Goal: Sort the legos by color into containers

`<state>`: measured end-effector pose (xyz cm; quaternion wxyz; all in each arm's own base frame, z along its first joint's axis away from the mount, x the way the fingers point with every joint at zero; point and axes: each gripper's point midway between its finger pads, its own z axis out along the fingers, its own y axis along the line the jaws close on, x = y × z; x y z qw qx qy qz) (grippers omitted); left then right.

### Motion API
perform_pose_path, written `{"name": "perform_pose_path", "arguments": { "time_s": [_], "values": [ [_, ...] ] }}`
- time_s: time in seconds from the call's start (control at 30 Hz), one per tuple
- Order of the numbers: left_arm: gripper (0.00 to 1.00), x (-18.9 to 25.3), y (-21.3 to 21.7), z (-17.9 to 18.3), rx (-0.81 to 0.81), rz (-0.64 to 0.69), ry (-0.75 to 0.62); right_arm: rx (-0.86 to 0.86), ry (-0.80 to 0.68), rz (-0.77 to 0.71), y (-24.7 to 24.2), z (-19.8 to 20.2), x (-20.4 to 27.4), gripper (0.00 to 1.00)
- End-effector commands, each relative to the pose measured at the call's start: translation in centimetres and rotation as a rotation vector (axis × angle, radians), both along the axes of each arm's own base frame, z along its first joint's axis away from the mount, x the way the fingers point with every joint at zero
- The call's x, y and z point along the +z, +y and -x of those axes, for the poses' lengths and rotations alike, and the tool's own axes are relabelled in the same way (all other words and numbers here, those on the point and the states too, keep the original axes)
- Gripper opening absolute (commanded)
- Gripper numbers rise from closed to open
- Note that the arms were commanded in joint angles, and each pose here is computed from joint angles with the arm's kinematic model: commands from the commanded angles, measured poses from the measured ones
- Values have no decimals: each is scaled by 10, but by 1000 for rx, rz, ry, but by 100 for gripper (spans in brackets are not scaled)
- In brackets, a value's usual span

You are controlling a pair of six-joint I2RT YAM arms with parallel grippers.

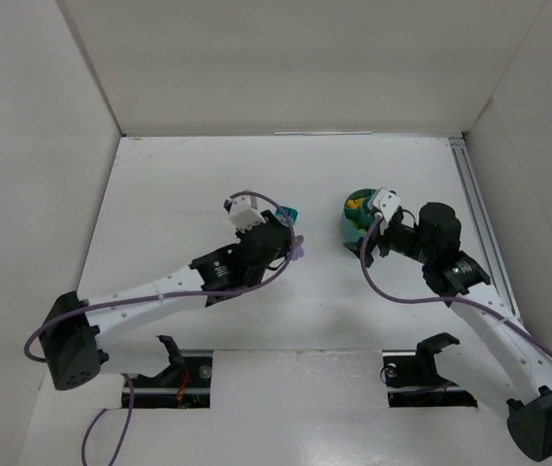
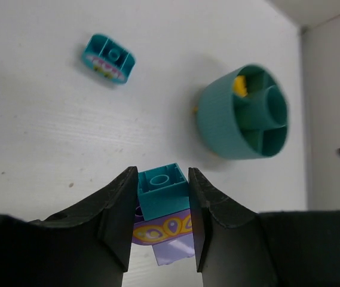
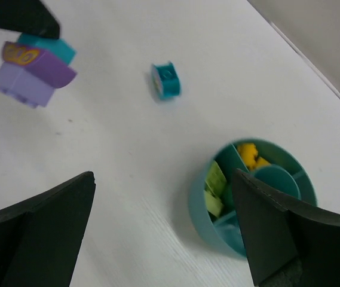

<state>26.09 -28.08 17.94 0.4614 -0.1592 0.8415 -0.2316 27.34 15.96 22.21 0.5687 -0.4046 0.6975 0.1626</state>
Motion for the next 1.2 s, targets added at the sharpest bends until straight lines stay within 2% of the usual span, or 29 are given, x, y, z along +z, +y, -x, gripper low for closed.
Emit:
{"name": "perform_pose_path", "arguments": {
  "time_s": [0.0,0.2,0.27,0.37,0.4,0.5,0.67,0.8,1.03,1.13,1.17],
  "values": [
    [19,56,15,-10,89,185,-193,235,-102,-168,49,19,43,99],
    [19,103,34,-11,150,369,-344,380,-187,-237,90,40,91,99],
    [19,109,33,-8,137,383,-368,437,-198,-262,110,49,105,99],
    [19,117,34,-9,147,402,-389,431,-197,-281,127,50,117,99],
    [19,117,34,-9,147,402,-389,410,-154,-291,133,46,113,99],
    [19,127,33,-8,140,442,-406,309,-119,-319,135,34,113,99],
    [19,129,36,-6,142,473,-422,236,-83,-362,138,18,117,99],
    [19,139,40,-1,124,517,-450,261,-58,-383,150,13,124,99],
    [19,137,44,1,122,521,-470,327,-3,-414,172,9,125,99],
    [17,137,41,4,102,523,-476,345,10,-418,176,10,123,91],
    [17,137,41,4,102,523,-476,357,4,-422,176,12,125,84]
  ]
}}
